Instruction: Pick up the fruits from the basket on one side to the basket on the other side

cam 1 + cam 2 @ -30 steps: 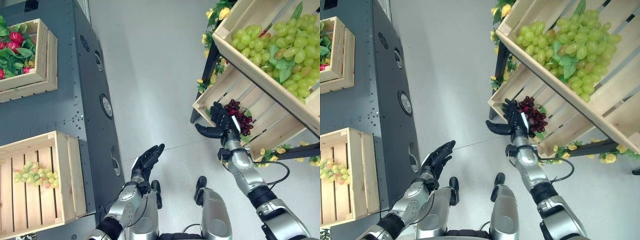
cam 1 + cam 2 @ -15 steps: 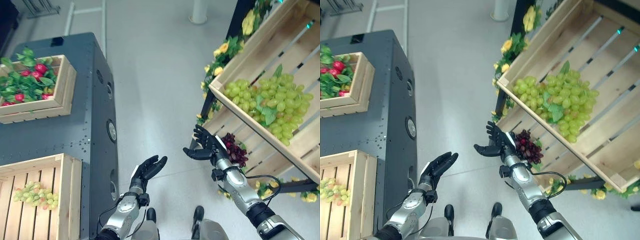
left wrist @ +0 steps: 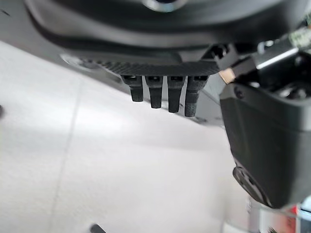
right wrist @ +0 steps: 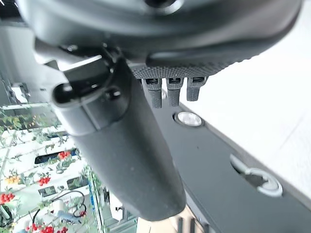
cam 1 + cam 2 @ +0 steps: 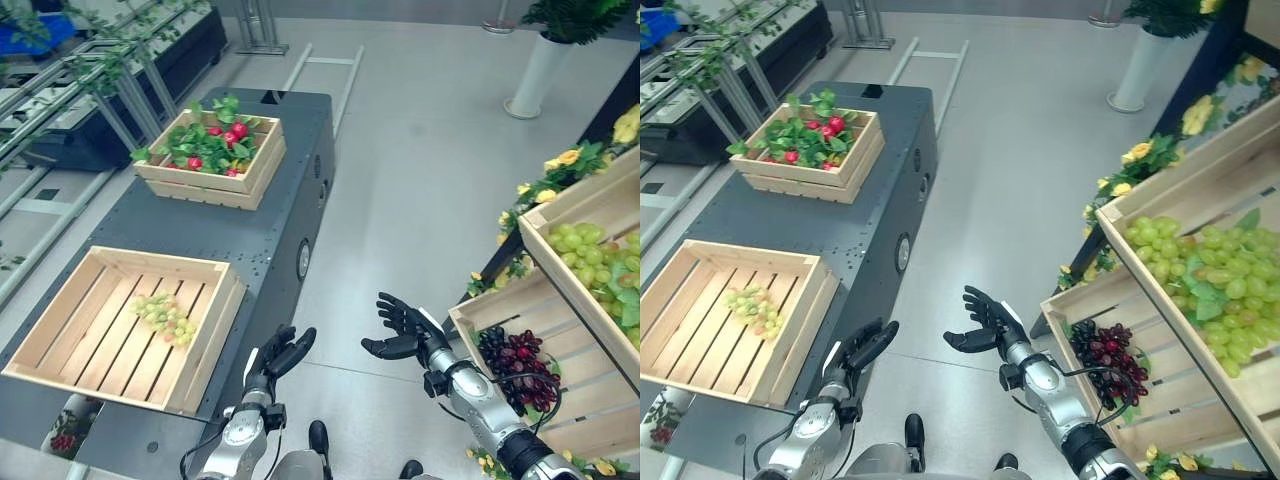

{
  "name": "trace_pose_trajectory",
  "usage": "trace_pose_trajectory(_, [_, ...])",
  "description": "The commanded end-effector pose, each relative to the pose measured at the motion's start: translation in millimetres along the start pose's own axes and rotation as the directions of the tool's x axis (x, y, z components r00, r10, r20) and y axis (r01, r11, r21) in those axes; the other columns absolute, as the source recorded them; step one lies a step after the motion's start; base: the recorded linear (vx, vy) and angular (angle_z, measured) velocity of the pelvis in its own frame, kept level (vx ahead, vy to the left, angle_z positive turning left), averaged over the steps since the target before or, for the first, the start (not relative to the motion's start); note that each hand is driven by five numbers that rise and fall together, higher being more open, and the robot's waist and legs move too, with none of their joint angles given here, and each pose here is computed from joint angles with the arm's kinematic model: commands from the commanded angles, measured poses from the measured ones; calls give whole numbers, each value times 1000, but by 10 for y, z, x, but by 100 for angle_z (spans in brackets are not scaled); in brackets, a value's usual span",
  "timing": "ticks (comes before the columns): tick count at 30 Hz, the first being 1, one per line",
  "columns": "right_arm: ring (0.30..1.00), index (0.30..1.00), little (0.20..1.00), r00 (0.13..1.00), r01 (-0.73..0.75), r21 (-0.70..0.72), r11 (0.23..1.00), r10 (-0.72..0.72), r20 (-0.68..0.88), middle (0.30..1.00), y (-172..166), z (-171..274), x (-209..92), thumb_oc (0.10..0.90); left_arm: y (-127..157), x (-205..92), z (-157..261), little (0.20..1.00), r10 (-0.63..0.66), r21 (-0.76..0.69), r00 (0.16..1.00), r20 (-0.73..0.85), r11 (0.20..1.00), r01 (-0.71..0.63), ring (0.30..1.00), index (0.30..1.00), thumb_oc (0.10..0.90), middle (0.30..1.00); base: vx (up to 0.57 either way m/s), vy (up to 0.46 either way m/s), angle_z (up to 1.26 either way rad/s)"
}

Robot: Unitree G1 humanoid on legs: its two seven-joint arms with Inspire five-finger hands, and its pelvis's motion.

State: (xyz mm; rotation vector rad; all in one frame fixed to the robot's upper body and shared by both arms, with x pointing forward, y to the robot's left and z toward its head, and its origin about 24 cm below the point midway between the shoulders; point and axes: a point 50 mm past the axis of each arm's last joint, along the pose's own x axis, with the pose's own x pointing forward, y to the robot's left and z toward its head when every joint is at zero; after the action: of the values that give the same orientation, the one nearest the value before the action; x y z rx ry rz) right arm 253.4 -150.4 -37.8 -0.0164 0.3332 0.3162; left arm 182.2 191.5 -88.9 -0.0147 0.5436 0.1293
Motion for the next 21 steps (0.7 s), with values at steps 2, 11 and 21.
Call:
trace_pose_trajectory(2, [900, 900, 900, 978, -43, 33, 999, 35, 205, 900, 119, 402, 92, 800, -30, 77, 506, 900, -15, -56, 969, 248, 998, 30, 900, 900, 800, 900, 94, 140, 11])
trace_pose_trajectory(11, [900, 900, 900, 967, -31, 164, 986, -12, 256, 900, 298, 417, 125, 800, -44, 131, 756, 900, -93, 82, 944, 317, 994, 71, 900, 900, 800, 900, 82, 176, 17])
trace_pose_trajectory(21, [900, 900, 900, 970, 80, 287, 955, -141, 197, 900, 98, 311, 104, 800, -297, 231, 954, 900, -238, 163, 907, 348, 968, 192, 900, 900, 800, 900, 121, -205, 83])
